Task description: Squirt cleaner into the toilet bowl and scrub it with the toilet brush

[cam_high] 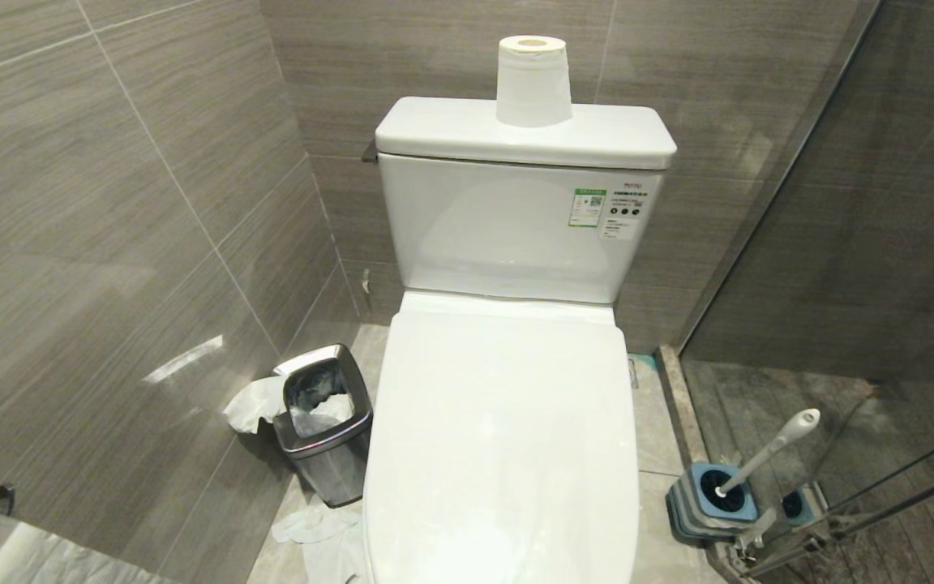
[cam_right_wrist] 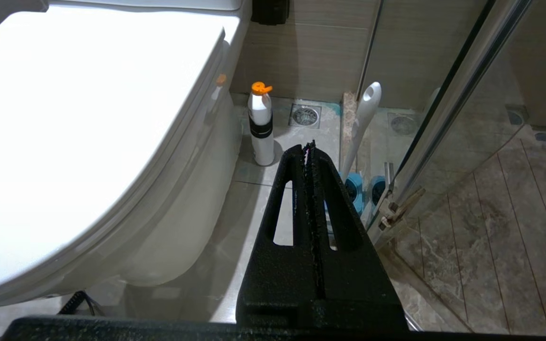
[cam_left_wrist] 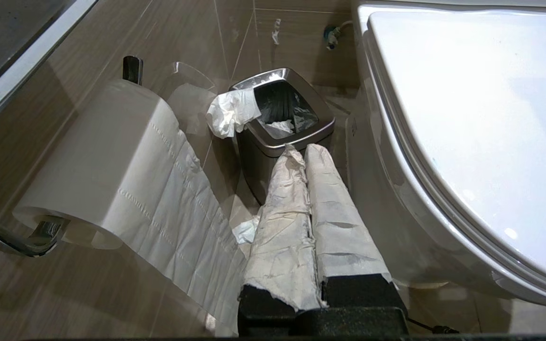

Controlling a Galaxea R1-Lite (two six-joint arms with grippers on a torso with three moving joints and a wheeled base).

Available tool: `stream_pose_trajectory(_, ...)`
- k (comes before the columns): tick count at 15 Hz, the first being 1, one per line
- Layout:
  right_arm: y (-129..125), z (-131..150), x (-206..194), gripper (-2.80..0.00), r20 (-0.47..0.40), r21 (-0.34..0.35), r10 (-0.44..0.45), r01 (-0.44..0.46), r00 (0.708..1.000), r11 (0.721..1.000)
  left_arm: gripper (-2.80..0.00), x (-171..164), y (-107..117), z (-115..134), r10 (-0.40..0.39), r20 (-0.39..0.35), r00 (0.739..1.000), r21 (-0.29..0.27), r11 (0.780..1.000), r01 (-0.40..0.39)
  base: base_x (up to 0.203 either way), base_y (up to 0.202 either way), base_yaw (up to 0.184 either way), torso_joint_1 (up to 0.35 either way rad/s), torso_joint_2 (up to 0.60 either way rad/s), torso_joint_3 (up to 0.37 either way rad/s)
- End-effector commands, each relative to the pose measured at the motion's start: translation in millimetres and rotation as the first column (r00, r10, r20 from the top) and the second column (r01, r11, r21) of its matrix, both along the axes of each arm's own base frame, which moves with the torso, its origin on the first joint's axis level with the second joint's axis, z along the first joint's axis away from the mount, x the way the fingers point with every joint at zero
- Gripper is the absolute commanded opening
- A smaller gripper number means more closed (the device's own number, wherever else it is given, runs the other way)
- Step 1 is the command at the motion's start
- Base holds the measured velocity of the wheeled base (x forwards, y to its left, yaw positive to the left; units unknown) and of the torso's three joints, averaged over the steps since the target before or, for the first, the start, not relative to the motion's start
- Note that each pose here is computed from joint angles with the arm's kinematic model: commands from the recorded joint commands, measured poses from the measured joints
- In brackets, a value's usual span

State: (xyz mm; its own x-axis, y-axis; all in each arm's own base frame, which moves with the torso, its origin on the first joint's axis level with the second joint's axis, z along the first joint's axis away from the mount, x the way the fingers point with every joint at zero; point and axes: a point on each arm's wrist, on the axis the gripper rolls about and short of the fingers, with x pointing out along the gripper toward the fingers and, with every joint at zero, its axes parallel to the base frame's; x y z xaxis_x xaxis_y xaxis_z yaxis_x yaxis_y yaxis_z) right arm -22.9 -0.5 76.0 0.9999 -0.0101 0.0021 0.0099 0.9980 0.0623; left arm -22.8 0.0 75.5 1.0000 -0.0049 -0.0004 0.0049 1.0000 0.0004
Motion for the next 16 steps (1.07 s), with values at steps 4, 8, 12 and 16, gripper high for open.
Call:
stream_pose_trajectory(4,0.0,0.0,0.1,-2.8,-0.001,0.005,-0.001,0.001,1.0,1.0,-2.8,0.2,0.0,-0.4,0.0,-0.003,1.0,0.0,1.0,0.0,0.0,0.0,0.0,0.0,0.0,0.0)
stream_pose_trajectory(8,0.0,-0.1,0.1,-2.8,-0.002,0.005,0.0,0.0,1.0,1.0,-2.8,0.2,0.0,-0.3,0.0,-0.002,1.0,0.0,1.0,0.0,0.0,0.0,0.0,0.0,0.0,0.0)
stream_pose_trajectory(12,-0.1,0.1,0.1,-2.8,-0.001,0.004,-0.001,0.001,1.0,1.0,-2.8,0.2,0.0,-0.4,0.0,-0.003,1.0,0.0,1.0,0.0,0.0,0.0,0.0,0.0,0.0,0.0)
stream_pose_trajectory(16,-0.1,0.1,0.1,-2.8,-0.001,0.004,-0.001,0.001,1.0,1.0,-2.8,0.2,0.0,-0.4,0.0,-0.003,1.0,0.0,1.0,0.0,0.0,0.0,0.0,0.0,0.0,0.0)
